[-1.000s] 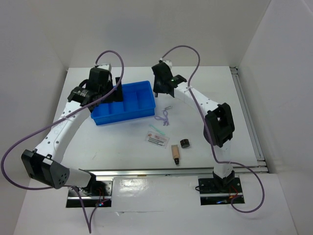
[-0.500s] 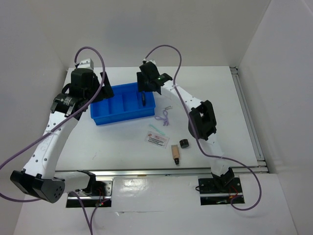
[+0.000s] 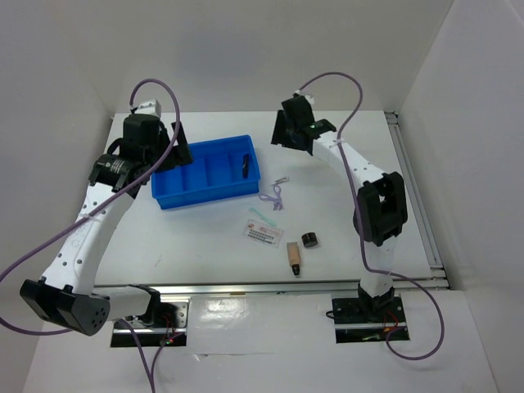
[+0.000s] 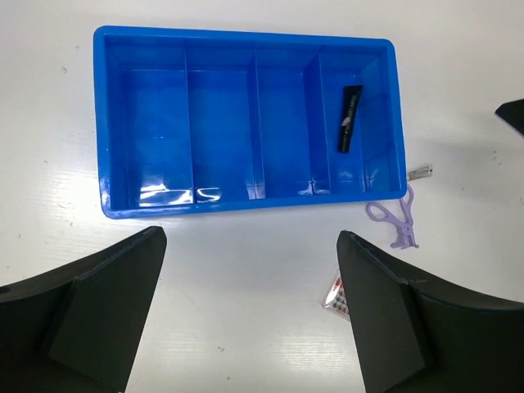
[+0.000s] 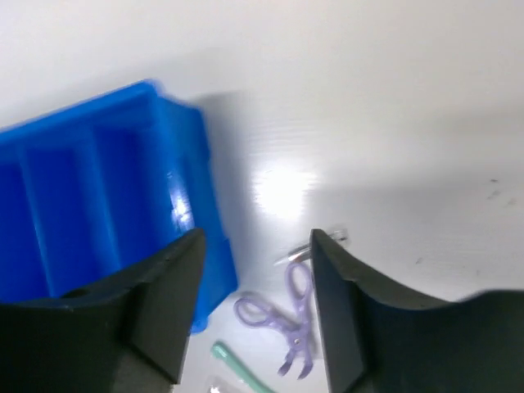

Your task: Organize the makeup

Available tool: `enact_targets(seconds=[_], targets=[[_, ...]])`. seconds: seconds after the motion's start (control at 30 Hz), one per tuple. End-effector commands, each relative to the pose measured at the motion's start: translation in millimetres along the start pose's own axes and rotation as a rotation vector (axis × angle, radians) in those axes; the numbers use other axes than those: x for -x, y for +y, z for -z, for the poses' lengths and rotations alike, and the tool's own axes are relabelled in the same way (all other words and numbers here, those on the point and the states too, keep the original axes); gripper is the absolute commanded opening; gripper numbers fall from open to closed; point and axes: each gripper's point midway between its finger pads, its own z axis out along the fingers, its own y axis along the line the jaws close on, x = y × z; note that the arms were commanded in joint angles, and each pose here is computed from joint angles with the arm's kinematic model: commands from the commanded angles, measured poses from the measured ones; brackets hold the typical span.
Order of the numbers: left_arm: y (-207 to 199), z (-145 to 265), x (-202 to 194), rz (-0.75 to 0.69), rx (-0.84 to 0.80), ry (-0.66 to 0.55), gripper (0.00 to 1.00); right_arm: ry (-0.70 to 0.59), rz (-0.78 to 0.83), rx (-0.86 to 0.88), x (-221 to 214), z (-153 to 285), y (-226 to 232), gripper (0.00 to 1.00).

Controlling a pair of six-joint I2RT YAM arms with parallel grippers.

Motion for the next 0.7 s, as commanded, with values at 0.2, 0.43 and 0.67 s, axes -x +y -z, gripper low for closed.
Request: enact_targets(seconds=[0.2,0.43,0.67], targets=[[-1.2,-0.9,4.4,-0.001,0.003,0.001,1.00,0.241,-0.192,-0.092,-48.8,-52.0,-47.3,0.70],[1.5,-4.1,-1.9,-0.005,0.013,0.016,1.00,0.344,-0.320,-0.099,-75.6,-72.0,-57.2,0.71],[7.0,-4.0,-2.3,-0.027,0.038,0.015,1.00,0.409,-0.359,-0.156,-93.8,-77.3,-63.4,0.71]])
